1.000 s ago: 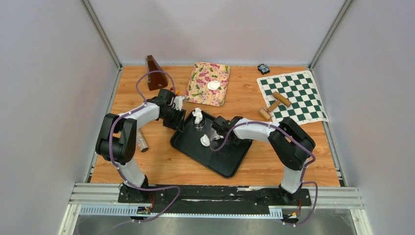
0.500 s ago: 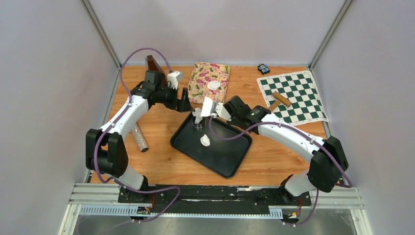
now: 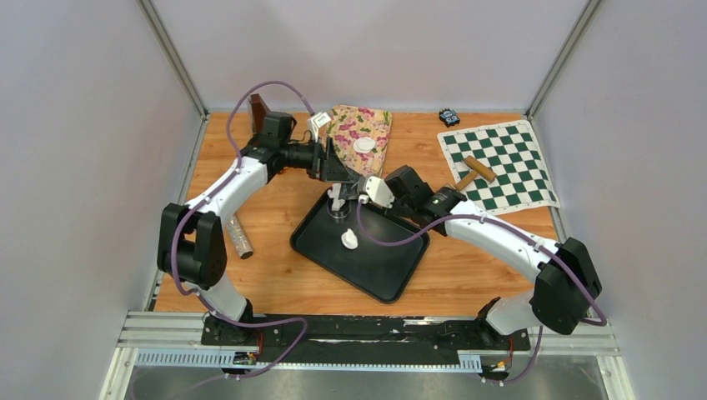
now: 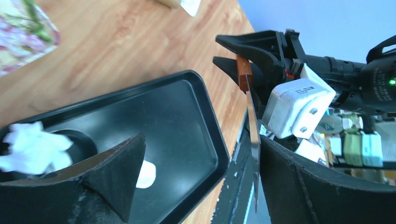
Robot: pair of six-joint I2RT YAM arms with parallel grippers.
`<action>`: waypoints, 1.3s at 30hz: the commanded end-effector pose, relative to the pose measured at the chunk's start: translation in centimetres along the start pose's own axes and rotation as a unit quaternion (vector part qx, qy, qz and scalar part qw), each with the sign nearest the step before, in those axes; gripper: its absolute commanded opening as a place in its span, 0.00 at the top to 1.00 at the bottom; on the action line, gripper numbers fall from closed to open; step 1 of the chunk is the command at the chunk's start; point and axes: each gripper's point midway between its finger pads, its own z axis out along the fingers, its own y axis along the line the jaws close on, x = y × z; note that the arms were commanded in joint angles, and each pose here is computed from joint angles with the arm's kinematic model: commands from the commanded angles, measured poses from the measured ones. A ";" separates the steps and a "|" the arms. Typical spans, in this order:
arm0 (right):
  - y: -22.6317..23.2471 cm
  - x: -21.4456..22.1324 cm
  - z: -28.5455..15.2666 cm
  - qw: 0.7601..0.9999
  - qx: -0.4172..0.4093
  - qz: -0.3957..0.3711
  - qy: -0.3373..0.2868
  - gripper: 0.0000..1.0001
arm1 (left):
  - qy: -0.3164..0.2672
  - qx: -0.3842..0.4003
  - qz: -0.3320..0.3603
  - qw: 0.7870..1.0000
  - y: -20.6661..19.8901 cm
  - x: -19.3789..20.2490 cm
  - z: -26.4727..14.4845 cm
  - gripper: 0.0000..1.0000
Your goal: Roll out the dumpling wrappers from the dough
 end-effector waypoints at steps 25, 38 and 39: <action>-3.8 -4.8 -11.8 0.906 -0.089 0.126 -0.394 0.16 | 0.017 0.156 -0.004 0.988 -4.6 -0.8 1.3 1.00; -3.5 -3.5 -11.0 0.880 -0.147 0.117 -0.436 0.17 | 0.006 0.195 -0.001 0.981 -6.8 -1.2 0.4 1.00; -3.4 -3.5 -10.8 0.880 -0.147 0.108 -0.439 0.17 | 0.008 0.197 -0.010 0.980 -6.9 -1.1 0.3 1.00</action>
